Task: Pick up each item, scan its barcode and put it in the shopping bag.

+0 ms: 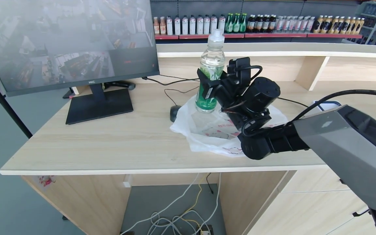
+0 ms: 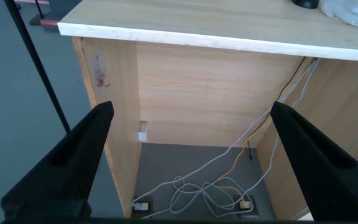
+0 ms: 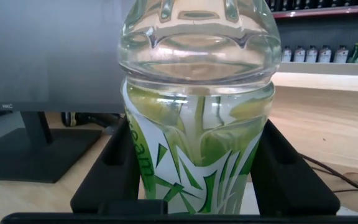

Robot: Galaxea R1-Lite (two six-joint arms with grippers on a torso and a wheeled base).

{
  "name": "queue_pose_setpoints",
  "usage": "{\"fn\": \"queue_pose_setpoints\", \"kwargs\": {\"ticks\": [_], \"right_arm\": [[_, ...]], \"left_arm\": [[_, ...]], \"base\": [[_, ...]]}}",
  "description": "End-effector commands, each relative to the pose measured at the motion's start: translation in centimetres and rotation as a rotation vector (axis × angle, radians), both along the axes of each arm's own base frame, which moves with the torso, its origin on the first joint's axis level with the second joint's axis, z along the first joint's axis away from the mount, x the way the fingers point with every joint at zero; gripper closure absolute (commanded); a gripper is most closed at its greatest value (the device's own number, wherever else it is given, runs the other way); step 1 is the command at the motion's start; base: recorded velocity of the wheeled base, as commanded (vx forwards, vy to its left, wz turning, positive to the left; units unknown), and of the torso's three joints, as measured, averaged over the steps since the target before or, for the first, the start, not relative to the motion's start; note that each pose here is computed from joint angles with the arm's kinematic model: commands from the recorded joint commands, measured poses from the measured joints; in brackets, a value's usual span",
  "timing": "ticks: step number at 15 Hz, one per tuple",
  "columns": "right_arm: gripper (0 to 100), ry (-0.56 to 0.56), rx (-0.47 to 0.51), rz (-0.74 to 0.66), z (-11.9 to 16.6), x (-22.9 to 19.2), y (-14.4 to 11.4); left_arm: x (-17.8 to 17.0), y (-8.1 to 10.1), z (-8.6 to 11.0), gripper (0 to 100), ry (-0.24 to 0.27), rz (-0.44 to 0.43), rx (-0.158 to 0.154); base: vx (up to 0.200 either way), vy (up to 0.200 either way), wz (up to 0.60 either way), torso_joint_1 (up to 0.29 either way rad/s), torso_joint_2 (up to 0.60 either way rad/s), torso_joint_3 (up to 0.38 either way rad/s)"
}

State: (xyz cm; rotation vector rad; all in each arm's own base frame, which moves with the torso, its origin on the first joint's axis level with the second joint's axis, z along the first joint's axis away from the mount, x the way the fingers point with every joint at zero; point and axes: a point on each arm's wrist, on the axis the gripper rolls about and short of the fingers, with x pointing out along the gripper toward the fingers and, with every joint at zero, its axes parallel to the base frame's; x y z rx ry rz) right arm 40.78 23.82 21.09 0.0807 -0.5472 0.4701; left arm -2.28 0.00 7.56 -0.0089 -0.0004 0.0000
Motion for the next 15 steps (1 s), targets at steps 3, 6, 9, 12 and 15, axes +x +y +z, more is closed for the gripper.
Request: {"fn": "queue_pose_setpoints", "kwargs": {"ticks": [3, 6, 9, 12, 15], "right_arm": [[100, 0.008, -0.006, 0.0, -0.7, 0.2, 0.2], [100, 0.023, -0.011, -0.001, -1.3, 0.2, 0.3], [100, 0.042, -0.021, 0.0, -2.3, 0.1, 0.3], [100, 0.057, -0.026, 0.001, -3.6, 0.0, 0.3], [100, 0.075, -0.036, 0.005, -4.3, -0.1, 0.3]], "left_arm": [[0.0, 0.0, 0.0, 0, -0.001, 0.0, 0.0], [0.0, 0.0, 0.0, 0, -0.001, 0.0, 0.0], [0.0, 0.0, 0.0, 0, -0.001, 0.0, 0.0], [0.0, 0.0, 0.0, 0, -0.001, 0.0, 0.0], [0.0, 0.0, 0.0, 0, -0.001, 0.0, 0.0]], "base": [[0.0, 0.0, 0.0, 0.0, 0.0, 0.0], [0.0, 0.0, 0.0, 0.0, 0.0, 0.0], [0.0, 0.0, 0.0, 0.0, 0.0, 0.0], [0.0, 0.0, 0.0, 0.0, 0.0, 0.0], [0.0, 0.0, 0.0, 0.0, 0.0, 0.0]]}}
